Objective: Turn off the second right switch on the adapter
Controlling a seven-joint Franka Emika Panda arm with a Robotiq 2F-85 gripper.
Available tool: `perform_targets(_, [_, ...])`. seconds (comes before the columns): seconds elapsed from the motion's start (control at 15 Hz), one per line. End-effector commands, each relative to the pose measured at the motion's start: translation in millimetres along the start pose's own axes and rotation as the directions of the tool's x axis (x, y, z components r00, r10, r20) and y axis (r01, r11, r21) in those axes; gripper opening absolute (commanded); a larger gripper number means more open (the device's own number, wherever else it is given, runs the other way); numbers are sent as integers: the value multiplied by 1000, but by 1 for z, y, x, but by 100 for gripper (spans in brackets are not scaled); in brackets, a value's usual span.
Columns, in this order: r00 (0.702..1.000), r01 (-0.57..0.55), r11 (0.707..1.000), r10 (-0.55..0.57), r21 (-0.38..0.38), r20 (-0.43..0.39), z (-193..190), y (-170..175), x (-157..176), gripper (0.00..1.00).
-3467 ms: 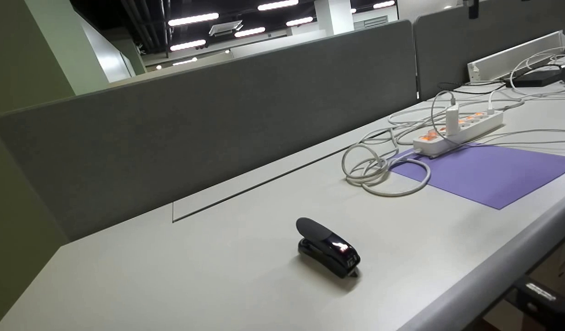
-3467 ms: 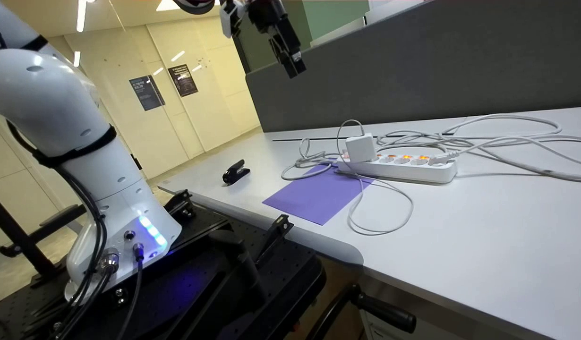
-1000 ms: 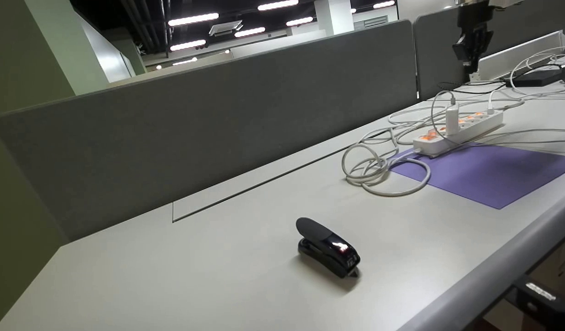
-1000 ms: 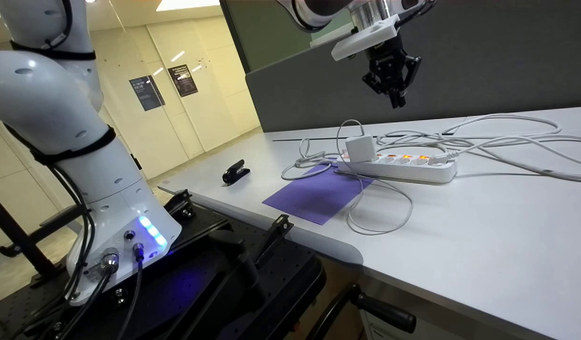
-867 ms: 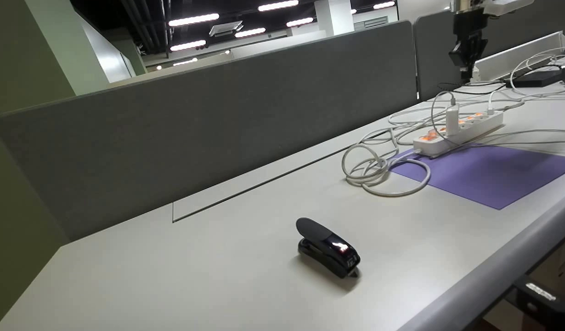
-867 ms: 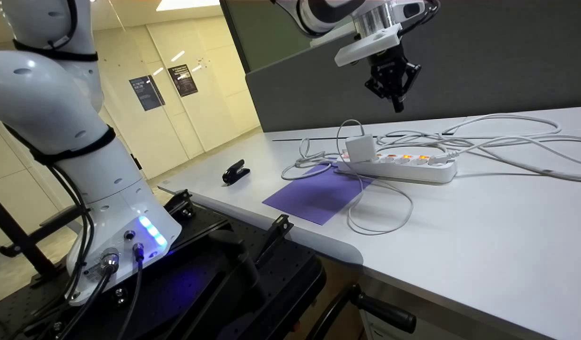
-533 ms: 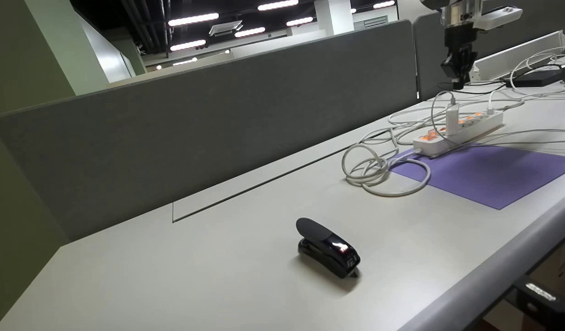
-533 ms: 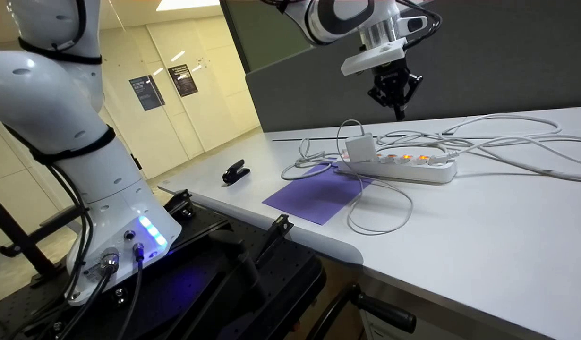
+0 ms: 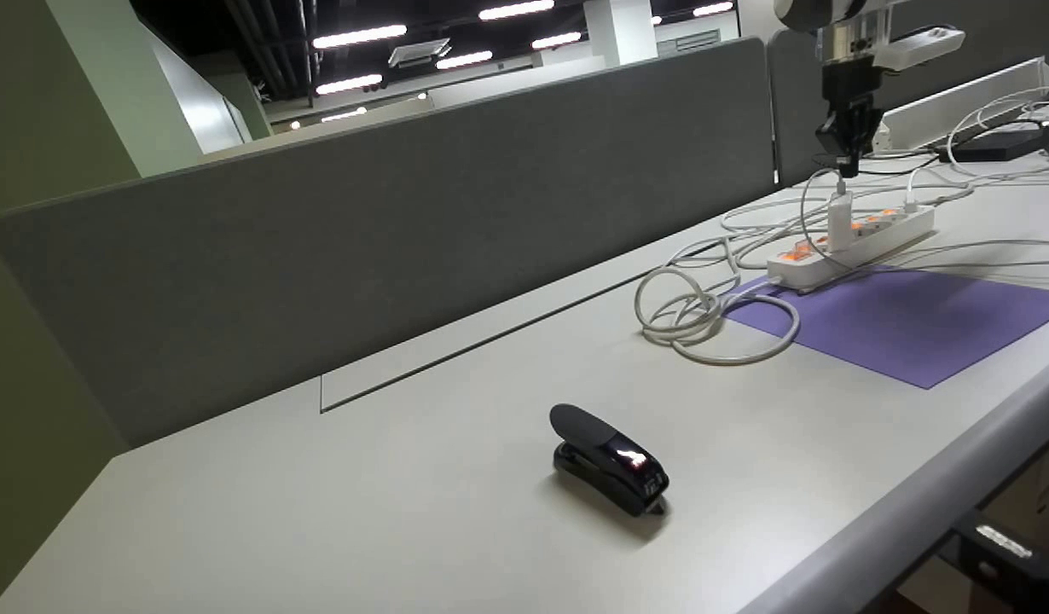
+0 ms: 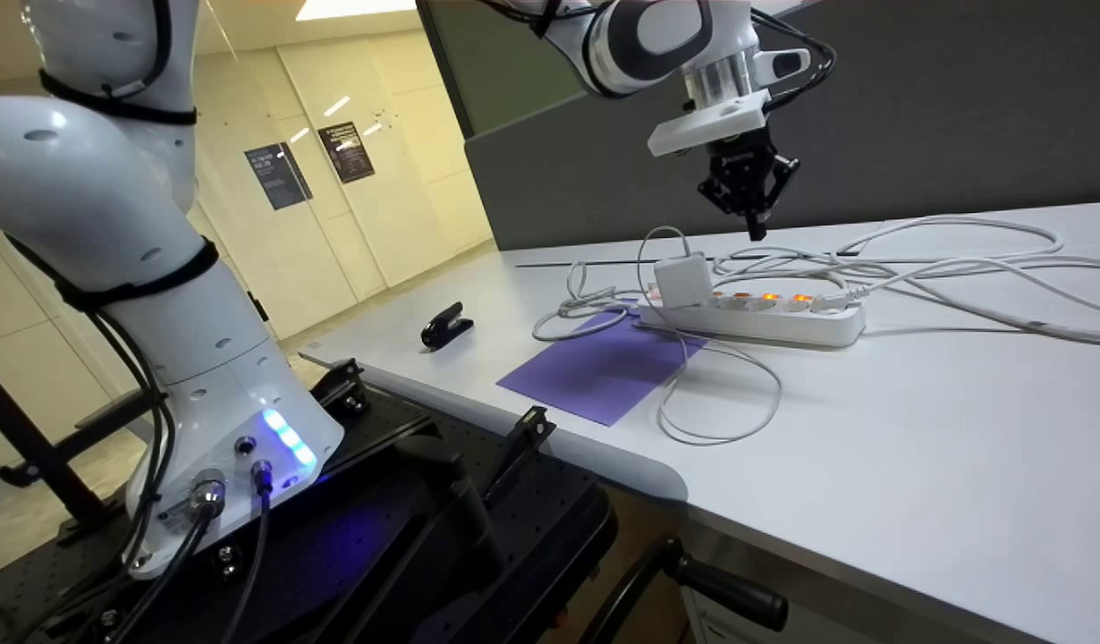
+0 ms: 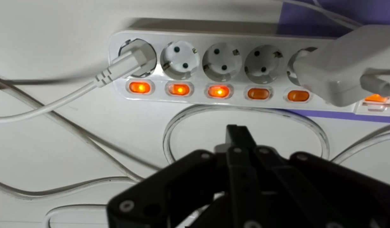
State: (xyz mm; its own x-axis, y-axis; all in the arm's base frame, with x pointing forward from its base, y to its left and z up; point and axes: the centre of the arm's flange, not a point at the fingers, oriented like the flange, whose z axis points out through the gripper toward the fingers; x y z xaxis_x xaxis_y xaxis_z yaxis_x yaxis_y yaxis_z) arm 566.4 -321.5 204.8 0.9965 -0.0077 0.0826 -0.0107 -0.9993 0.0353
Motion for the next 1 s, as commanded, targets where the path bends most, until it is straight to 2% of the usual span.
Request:
perform_targets(0.0, [997,-73,997,73,-3,-1,19,-9,-7,0])
perform_targets(0.33, [992,-127,992,127,-13,7,38,-7,-19,0])
perform_targets(0.6, [995,-100,994,100,-35,14,52,2,-16,0])
perform_targets(0.93, [996,-76,997,77,-19,43,69,7,-14,0])
